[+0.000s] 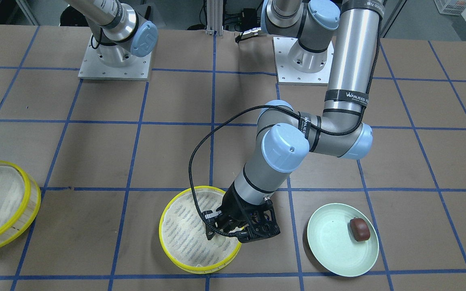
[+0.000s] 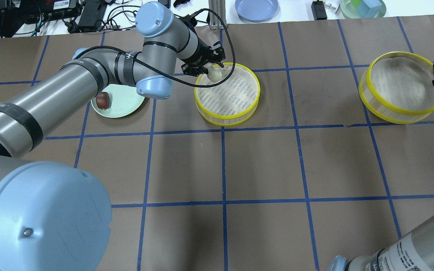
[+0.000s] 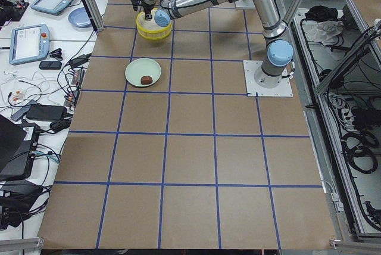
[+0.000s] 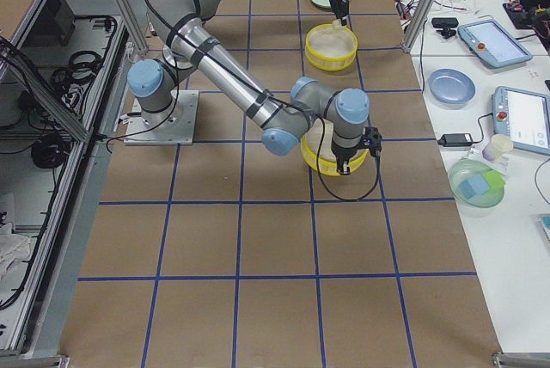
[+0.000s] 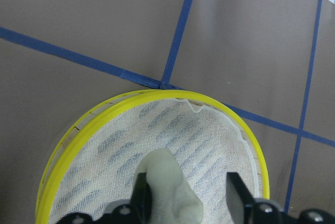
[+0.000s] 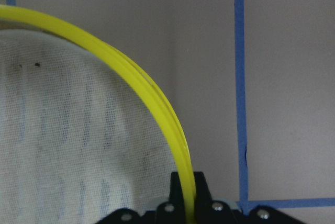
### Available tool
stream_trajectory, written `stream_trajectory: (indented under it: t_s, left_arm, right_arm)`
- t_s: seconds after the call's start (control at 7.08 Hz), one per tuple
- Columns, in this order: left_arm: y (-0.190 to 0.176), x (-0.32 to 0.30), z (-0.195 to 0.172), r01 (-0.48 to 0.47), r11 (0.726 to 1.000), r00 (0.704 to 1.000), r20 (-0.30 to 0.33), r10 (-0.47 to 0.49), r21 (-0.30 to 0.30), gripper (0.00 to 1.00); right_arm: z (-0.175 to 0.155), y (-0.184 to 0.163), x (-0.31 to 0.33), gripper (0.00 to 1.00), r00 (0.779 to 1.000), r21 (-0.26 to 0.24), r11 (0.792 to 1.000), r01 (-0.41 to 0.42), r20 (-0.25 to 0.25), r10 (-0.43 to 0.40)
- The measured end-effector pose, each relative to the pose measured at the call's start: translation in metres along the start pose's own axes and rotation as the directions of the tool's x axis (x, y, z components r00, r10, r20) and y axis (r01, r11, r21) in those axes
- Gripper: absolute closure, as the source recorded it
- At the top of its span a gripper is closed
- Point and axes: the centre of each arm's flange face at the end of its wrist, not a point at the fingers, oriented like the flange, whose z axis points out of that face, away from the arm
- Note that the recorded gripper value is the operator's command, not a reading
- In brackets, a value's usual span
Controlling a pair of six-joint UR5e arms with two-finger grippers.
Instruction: Stack buns with steamer
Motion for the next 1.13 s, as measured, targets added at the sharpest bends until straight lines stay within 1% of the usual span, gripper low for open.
stream_trajectory:
  t_s: [0.14, 0.28, 0.42, 0.57, 0.71, 0.85, 0.99, 1.13]
  left_arm:
    - [0.0, 0.0, -0.001, 0.0, 1.0, 1.0, 0.001, 0.0, -0.001, 0.0]
    - [0.001, 0.001, -0.005, 0.001, 1.0, 1.0, 0.006, -0.001, -0.006, 0.0]
    - [-0.002, -0.001, -0.014, -0.019, 1.0, 0.999, 0.036, 0.019, -0.007, 0.0]
    - [-0.018, -0.018, -0.034, -0.067, 0.998, 0.992, 0.107, 0.068, -0.009, 0.0]
    - [-0.042, -0.051, -0.062, -0.112, 0.993, 0.976, 0.186, 0.116, -0.028, 0.0]
    - [-0.064, -0.092, -0.092, -0.153, 0.987, 0.95, 0.268, 0.162, -0.053, 0.0]
    - [-0.078, -0.126, -0.111, -0.196, 0.978, 0.914, 0.348, 0.211, -0.078, 0.0]
    - [-0.087, -0.155, -0.115, -0.215, 0.971, 0.881, 0.407, 0.241, -0.108, 0.0]
  right_arm:
    - [-0.025, -0.001, -0.025, 1.0, 1.0, 0.004, 1.0, -0.016, -0.008, 0.017]
    - [-0.048, -0.005, -0.057, 1.0, 0.999, 0.021, 0.999, -0.036, -0.027, 0.037]
    - [-0.073, -0.008, -0.095, 1.0, 0.997, 0.045, 0.997, -0.068, -0.043, 0.07]
    - [-0.092, -0.01, -0.142, 1.0, 0.992, 0.061, 0.991, -0.116, -0.041, 0.118]
    - [-0.1, -0.012, -0.193, 1.0, 0.985, 0.064, 0.984, -0.169, -0.029, 0.171]
    - [-0.104, -0.013, -0.248, 1.0, 0.976, 0.066, 0.974, -0.215, -0.013, 0.217]
    - [-0.104, -0.01, -0.308, 1.0, 0.965, 0.067, 0.963, -0.26, 0.004, 0.261]
    - [-0.1, -0.004, -0.368, 1.0, 0.95, 0.06, 0.949, -0.311, 0.021, 0.31]
